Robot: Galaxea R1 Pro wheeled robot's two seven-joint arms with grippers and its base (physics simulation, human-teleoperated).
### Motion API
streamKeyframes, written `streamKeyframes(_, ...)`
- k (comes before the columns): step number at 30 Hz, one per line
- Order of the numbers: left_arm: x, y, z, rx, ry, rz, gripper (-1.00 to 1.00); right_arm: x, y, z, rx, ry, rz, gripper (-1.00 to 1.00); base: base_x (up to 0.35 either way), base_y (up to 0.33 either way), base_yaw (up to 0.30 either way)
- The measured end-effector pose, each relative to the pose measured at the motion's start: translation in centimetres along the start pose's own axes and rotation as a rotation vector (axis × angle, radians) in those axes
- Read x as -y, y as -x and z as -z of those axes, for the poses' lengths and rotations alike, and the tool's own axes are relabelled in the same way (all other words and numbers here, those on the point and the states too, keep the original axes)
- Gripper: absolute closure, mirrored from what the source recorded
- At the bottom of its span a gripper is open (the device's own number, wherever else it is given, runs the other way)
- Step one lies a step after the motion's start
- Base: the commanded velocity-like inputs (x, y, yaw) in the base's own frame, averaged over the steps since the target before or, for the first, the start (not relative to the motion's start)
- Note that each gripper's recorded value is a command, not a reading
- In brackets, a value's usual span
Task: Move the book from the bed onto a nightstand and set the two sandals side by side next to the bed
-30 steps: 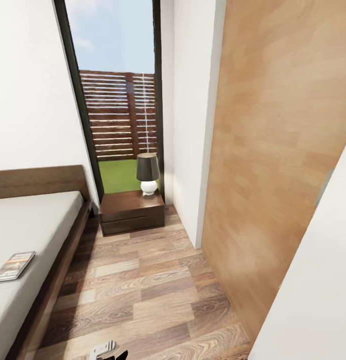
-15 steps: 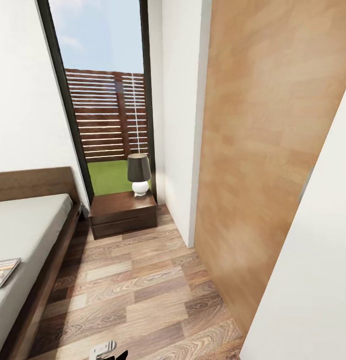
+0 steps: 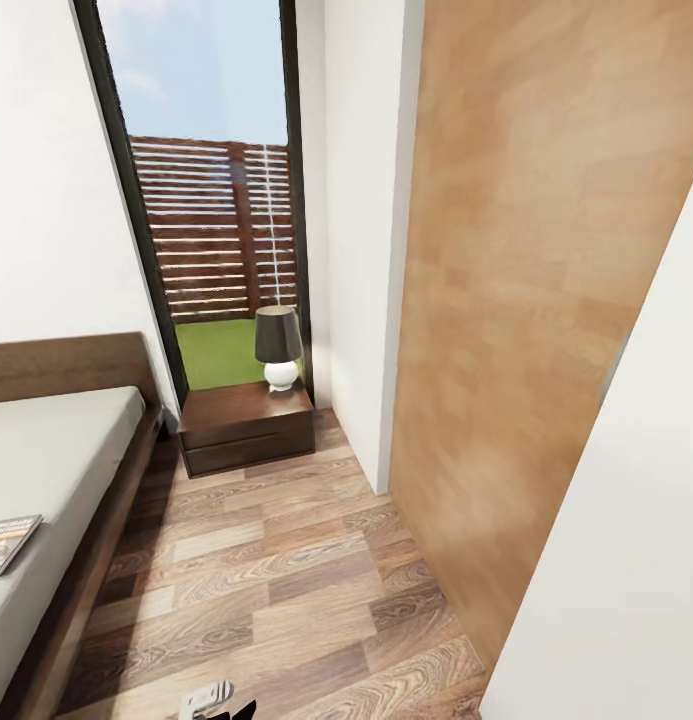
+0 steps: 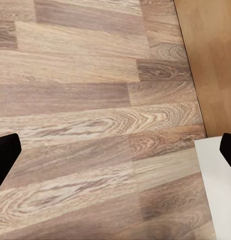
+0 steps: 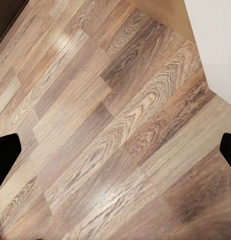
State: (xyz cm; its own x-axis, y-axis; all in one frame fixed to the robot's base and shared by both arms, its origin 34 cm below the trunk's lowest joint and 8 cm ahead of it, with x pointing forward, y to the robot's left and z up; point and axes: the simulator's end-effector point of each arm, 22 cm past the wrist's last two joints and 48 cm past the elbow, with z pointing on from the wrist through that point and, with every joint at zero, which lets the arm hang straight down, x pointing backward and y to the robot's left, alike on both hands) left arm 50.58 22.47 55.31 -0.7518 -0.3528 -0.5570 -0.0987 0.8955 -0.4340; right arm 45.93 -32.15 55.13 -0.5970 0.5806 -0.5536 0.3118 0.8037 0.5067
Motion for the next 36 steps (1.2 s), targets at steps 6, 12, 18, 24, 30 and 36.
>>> streamKeyframes(6,0.02,0.00,0.02,0.000,-0.001,0.000,-1.00,-0.01,0.00,0.02,0.000,0.000,0.000,-1.00,0.093,0.000,0.000)
streamKeyframes(12,0.02,-0.01,0.02,0.000,-0.001,0.000,-1.00,0.01,-0.01,0.02,0.000,0.000,0.000,-1.00,0.202,0.000,0.000)
streamKeyframes(18,0.01,-0.01,0.00,0.000,-0.001,0.000,-1.00,0.01,-0.02,0.01,0.000,0.000,0.000,-1.00,0.058,0.000,0.000)
streamKeyframes(24,0.02,0.00,0.03,0.000,-0.001,0.000,-1.00,0.00,-0.01,0.03,0.000,0.000,0.000,-1.00,0.227,0.000,0.000)
streamKeyframes(30,0.01,-0.01,0.01,0.000,-0.001,0.000,-1.00,-0.01,-0.03,0.02,-0.001,0.001,0.000,-1.00,0.123,0.000,0.000)
streamKeyframes(36,0.01,-0.01,0.00,0.000,0.000,0.000,-1.00,-0.02,-0.02,0.00,-0.001,0.001,0.000,-1.00,0.016,0.000,0.000)
